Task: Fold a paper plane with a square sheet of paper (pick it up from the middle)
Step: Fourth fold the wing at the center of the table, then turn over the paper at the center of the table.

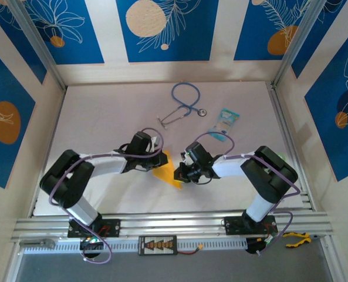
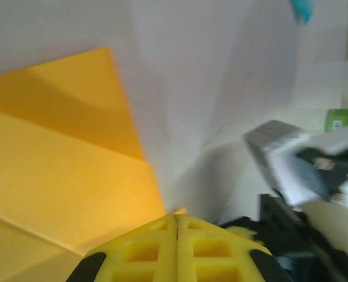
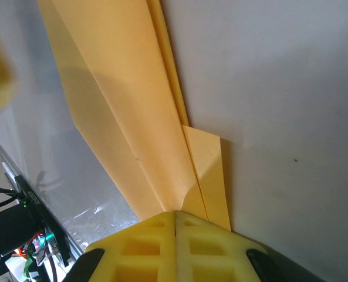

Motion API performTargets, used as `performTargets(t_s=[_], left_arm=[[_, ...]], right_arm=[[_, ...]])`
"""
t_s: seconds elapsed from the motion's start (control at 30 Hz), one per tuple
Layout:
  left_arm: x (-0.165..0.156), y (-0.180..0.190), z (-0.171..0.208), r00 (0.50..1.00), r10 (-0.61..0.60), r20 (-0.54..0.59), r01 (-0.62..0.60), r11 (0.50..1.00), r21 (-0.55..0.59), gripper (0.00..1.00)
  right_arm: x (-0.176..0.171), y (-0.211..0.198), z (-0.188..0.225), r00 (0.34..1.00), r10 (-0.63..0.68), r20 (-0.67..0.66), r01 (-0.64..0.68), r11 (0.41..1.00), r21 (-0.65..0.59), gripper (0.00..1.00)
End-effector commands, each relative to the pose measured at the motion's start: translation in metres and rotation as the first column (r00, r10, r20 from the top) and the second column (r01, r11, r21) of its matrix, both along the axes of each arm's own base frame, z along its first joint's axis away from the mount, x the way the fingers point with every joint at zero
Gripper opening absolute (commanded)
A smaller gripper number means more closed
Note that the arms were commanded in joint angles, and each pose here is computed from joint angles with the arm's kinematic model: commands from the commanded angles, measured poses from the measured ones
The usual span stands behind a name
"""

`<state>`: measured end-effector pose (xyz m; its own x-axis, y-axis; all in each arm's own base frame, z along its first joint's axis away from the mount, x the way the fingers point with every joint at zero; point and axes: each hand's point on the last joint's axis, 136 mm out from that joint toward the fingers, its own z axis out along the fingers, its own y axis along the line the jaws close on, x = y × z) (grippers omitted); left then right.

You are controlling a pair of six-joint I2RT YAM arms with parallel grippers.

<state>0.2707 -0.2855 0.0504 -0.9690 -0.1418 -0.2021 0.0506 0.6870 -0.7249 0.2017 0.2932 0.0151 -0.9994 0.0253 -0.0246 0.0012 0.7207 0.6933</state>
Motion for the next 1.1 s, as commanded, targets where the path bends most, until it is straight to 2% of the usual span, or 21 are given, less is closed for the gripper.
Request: performTargets(t_s=[0.0, 0.2, 0.33, 0.43, 0.67, 1.07], left_arm=[[0.001, 0.005, -0.017, 0.999, 0.036, -0.031, -0.035, 0.999, 0.021, 0.01], [-0.003, 0.017, -0.034, 0.997, 0.052, -0.050, -0.048, 0.996, 0.081, 0.00], [-0.003, 0.019, -0.036, 0.996, 0.063, -0.057, -0.059, 0.996, 0.072, 0.00], [-0.002, 0.021, -0.038, 0.994, 0.083, -0.068, -0.079, 0.995, 0.055, 0.00], [0.000, 0.021, -0.039, 0.992, 0.098, -0.082, -0.095, 0.995, 0.036, 0.00], [0.001, 0.019, -0.037, 0.993, 0.089, -0.080, -0.087, 0.996, 0.031, 0.00]], right_arm=[[-0.012, -0.012, -0.002, 0.999, -0.014, -0.029, 0.012, 0.999, -0.052, 0.06], [-0.016, -0.029, 0.021, 0.997, -0.075, 0.026, 0.076, 0.996, -0.040, 0.16], [-0.031, -0.041, 0.021, 0.995, -0.092, -0.031, 0.091, 0.995, -0.041, 0.29], [-0.043, -0.041, 0.021, 0.994, -0.069, -0.086, 0.068, 0.998, -0.018, 0.32], [-0.049, -0.039, 0.013, 0.990, -0.076, -0.122, 0.073, 0.997, -0.032, 0.33], [-0.041, -0.027, 0.005, 0.989, -0.098, -0.107, 0.094, 0.995, -0.041, 0.29]])
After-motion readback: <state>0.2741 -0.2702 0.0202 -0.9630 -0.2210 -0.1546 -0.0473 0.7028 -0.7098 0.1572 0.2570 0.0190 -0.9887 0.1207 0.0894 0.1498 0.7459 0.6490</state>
